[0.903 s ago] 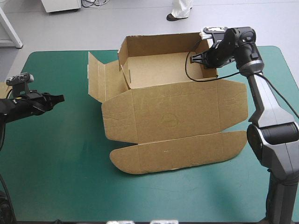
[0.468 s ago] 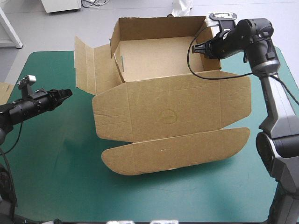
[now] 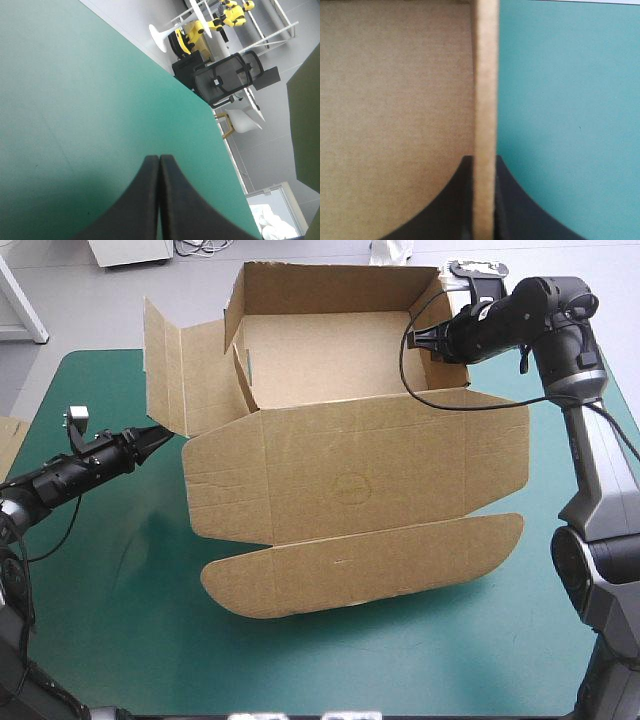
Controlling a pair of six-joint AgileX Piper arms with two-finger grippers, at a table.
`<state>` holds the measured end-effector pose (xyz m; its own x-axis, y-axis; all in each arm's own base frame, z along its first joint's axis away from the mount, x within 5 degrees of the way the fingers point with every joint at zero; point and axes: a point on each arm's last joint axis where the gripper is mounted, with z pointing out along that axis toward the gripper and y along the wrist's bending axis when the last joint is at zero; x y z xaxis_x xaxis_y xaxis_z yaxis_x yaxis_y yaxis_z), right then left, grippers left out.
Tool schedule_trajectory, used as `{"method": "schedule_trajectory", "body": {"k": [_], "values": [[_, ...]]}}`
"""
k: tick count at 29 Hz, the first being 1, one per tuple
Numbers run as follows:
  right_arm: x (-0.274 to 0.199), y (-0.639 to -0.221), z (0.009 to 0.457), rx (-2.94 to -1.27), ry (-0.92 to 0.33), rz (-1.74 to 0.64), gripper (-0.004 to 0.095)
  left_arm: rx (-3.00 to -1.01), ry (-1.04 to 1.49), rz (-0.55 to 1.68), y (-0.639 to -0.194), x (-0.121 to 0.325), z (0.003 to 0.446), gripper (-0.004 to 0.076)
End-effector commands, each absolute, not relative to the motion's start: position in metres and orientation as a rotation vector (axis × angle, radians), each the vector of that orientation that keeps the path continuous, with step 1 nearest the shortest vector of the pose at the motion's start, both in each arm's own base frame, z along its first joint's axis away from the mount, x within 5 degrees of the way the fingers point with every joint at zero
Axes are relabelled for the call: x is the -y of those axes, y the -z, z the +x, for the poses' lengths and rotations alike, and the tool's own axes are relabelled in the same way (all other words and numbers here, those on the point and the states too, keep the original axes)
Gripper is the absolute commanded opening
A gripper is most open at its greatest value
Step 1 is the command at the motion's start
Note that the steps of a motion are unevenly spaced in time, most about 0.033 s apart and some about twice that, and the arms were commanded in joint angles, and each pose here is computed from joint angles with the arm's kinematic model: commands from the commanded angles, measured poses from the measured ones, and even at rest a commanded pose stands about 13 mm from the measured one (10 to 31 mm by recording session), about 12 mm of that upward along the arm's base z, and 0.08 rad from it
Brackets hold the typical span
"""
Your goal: Fold the box
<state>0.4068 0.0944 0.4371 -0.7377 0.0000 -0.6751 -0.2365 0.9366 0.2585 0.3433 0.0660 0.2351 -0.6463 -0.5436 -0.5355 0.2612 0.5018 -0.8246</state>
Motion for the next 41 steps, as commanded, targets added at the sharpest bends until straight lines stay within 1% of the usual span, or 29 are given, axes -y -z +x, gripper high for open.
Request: {"method": "schedule_trajectory", "body": {"k": [1,4,8,13,19,24,26,27,29,32,34,35,41], "values": [[-0.093,-0.473,0.381,-2.276,-0.492,-0.173,-0.0018,-1.698,1.363,-0.097,-0.284,-0.055,0.346,-0.001],[-0.094,-0.467,0.383,-2.297,-0.503,-0.171,-0.0018,-1.684,1.381,-0.034,-0.3,-0.044,0.354,-0.001],[-0.096,-0.448,0.388,-2.363,-0.516,-0.186,-0.0018,-1.667,1.415,0.059,-0.321,-0.024,0.362,-0.001],[-0.096,-0.427,0.392,-2.43,-0.486,-0.223,-0.0018,-1.708,1.425,0.172,-0.335,-0.004,0.366,-0.001],[-0.089,-0.422,0.395,-2.452,-0.374,-0.197,-0.0017,-1.714,1.439,0.162,-0.338,-0.003,0.365,-0.001],[-0.088,-0.422,0.395,-2.453,-0.372,-0.194,-0.0017,-1.723,1.466,0.158,-0.339,0.003,0.365,0.0001],[-0.088,-0.422,0.395,-2.453,-0.369,-0.194,-0.0017,-1.732,1.478,0.181,-0.338,0.011,0.365,0.0041],[-0.088,-0.422,0.395,-2.453,-0.37,-0.194,-0.0017,-1.734,1.487,0.192,-0.338,0.015,0.364,0.0074],[-0.088,-0.422,0.395,-2.453,-0.363,-0.194,-0.0017,-1.735,1.501,0.207,-0.339,0.022,0.364,0.0151],[-0.087,-0.422,0.395,-2.454,-0.349,-0.194,-0.0017,-1.726,1.518,0.212,-0.34,0.027,0.364,0.0288],[-0.086,-0.421,0.396,-2.456,-0.328,-0.193,-0.0017,-1.725,1.52,0.21,-0.34,0.027,0.364,0.0344],[-0.085,-0.421,0.396,-2.456,-0.323,-0.193,-0.0017,-1.726,1.522,0.207,-0.34,0.027,0.364,0.0353],[-0.086,-0.413,0.401,-2.474,-0.324,-0.192,-0.0017,-1.724,1.551,0.191,-0.341,0.031,0.364,0.0355]]}}
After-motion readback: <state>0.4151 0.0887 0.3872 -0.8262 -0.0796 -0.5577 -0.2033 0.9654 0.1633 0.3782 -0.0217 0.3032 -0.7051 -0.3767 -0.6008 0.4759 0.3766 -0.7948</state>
